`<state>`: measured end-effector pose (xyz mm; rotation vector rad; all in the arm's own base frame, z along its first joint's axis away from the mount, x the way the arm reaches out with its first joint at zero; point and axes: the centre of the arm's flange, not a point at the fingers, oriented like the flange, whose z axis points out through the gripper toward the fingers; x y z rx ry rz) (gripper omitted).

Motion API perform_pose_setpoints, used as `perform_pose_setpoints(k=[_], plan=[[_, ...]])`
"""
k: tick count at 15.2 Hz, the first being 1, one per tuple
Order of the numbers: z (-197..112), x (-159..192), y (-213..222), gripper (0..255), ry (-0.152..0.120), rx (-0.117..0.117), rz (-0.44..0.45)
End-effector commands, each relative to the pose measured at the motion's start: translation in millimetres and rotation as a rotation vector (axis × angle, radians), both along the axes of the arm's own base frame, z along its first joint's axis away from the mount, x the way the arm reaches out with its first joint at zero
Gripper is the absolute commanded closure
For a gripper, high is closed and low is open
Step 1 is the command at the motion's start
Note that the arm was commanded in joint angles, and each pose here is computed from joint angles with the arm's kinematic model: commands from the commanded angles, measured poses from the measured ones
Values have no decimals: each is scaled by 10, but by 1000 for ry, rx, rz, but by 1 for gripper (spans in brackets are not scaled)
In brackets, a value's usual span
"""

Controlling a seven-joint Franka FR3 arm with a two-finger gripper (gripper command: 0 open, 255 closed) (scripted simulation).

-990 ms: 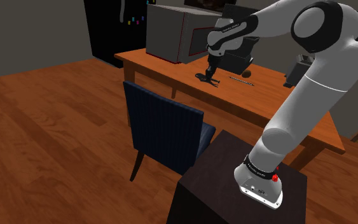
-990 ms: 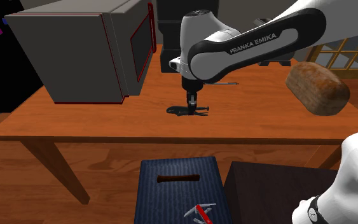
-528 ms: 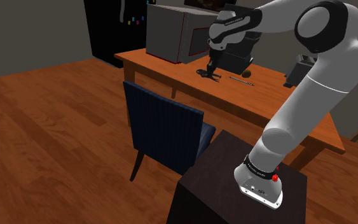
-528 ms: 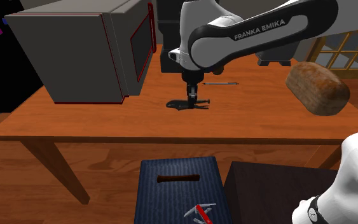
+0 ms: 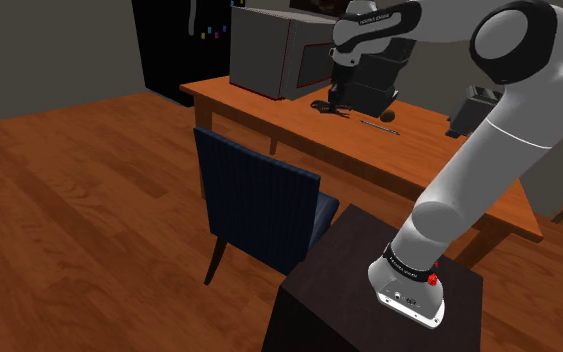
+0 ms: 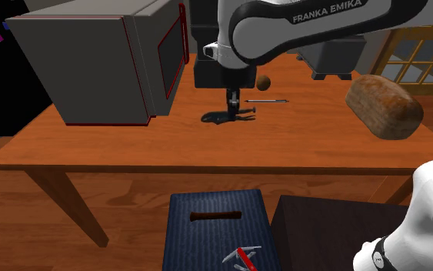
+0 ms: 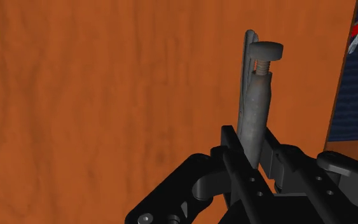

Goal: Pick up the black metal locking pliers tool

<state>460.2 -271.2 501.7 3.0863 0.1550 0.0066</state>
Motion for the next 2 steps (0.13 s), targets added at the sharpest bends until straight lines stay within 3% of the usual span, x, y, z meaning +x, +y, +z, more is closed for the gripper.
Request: perform_pose_setpoints(k=[1,2], plan=[[58,-6,-13,255,0,0,0],[58,-5,-13,255,0,0,0]])
